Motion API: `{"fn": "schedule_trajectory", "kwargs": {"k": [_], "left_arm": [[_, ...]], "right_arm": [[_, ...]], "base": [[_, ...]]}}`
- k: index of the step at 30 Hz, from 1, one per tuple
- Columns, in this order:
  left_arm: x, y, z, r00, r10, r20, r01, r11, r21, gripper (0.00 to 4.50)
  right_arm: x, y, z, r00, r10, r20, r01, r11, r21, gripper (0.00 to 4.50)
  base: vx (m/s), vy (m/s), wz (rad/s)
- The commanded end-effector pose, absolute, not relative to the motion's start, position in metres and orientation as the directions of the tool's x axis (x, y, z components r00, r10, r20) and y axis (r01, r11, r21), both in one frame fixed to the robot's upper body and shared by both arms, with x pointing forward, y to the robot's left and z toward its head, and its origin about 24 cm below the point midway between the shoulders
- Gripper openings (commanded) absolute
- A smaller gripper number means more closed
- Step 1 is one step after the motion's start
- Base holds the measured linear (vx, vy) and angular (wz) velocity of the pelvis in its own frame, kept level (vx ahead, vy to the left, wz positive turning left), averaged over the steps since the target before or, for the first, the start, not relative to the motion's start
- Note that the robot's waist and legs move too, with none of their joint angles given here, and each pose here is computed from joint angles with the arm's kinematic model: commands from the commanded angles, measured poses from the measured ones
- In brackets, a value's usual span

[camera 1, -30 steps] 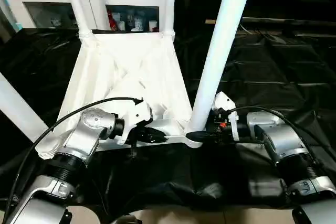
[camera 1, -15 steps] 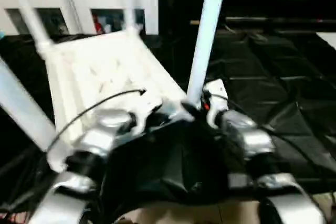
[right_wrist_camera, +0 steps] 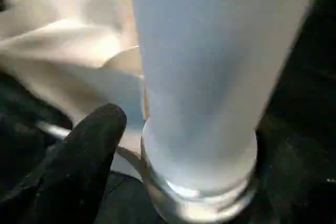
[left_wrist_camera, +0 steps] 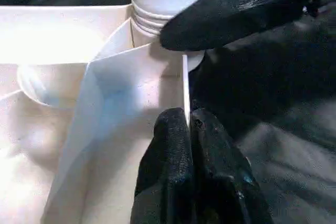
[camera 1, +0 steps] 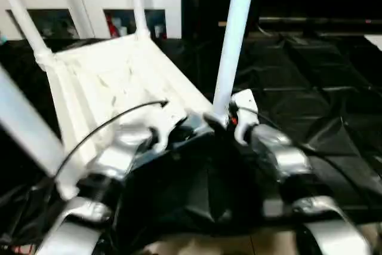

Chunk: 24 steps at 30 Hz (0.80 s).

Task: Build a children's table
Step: Rotate leg to tighten

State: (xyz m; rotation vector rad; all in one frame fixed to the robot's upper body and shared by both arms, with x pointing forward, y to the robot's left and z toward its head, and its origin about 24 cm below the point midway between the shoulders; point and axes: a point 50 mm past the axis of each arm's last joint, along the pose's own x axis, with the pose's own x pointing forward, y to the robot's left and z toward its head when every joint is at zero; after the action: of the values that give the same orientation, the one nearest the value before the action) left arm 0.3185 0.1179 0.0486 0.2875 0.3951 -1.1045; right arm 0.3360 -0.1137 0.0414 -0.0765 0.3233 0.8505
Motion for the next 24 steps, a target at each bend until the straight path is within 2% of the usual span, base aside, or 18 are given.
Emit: {"fn": "schedule_trajectory", "kwargs": {"k": [1, 3, 10, 12, 14, 21, 23, 24], "left_arm": [[0.314, 0.089, 0.067, 0.281, -0.898, -0.337, 0.959, 0.276, 0.064, 0.00], [0.311, 0.096, 0.068, 0.240, -0.907, -0.346, 0.970, 0.233, 0.062, 0.00], [0.307, 0.110, 0.069, 0.176, -0.911, -0.374, 0.984, 0.171, 0.048, 0.00], [0.305, 0.117, 0.069, 0.131, -0.912, -0.390, 0.991, 0.132, 0.023, 0.00], [0.304, 0.118, 0.068, 0.113, -0.912, -0.395, 0.993, 0.118, 0.012, 0.00], [0.302, 0.119, 0.068, 0.087, -0.909, -0.408, 0.995, 0.098, -0.006, 0.00], [0.302, 0.118, 0.067, 0.084, -0.909, -0.408, 0.995, 0.095, -0.008, 0.00], [0.301, 0.118, 0.067, 0.081, -0.909, -0.408, 0.996, 0.093, -0.010, 0.00]], "right_arm": [[0.321, -0.081, 0.039, 0.417, 0.856, -0.307, -0.877, 0.467, 0.111, 3.96], [0.318, -0.091, 0.043, 0.338, 0.887, -0.316, -0.914, 0.389, 0.115, 3.96], [0.312, -0.106, 0.048, 0.219, 0.911, -0.350, -0.954, 0.276, 0.121, 3.96], [0.305, -0.110, 0.050, 0.135, 0.925, -0.356, -0.966, 0.202, 0.159, 3.96], [0.303, -0.111, 0.050, 0.112, 0.928, -0.354, -0.967, 0.184, 0.178, 3.96], [0.299, -0.112, 0.047, 0.083, 0.930, -0.358, -0.965, 0.164, 0.204, 3.22], [0.298, -0.111, 0.048, 0.074, 0.931, -0.358, -0.965, 0.157, 0.208, 3.18], [0.297, -0.111, 0.048, 0.065, 0.932, -0.356, -0.965, 0.150, 0.216, 2.99]], "base": [[0.000, 0.000, 0.00], [0.000, 0.000, 0.00], [0.000, 0.000, 0.00], [0.000, 0.000, 0.00], [0.000, 0.000, 0.00], [0.000, 0.000, 0.00], [0.000, 0.000, 0.00], [0.000, 0.000, 0.00]]}}
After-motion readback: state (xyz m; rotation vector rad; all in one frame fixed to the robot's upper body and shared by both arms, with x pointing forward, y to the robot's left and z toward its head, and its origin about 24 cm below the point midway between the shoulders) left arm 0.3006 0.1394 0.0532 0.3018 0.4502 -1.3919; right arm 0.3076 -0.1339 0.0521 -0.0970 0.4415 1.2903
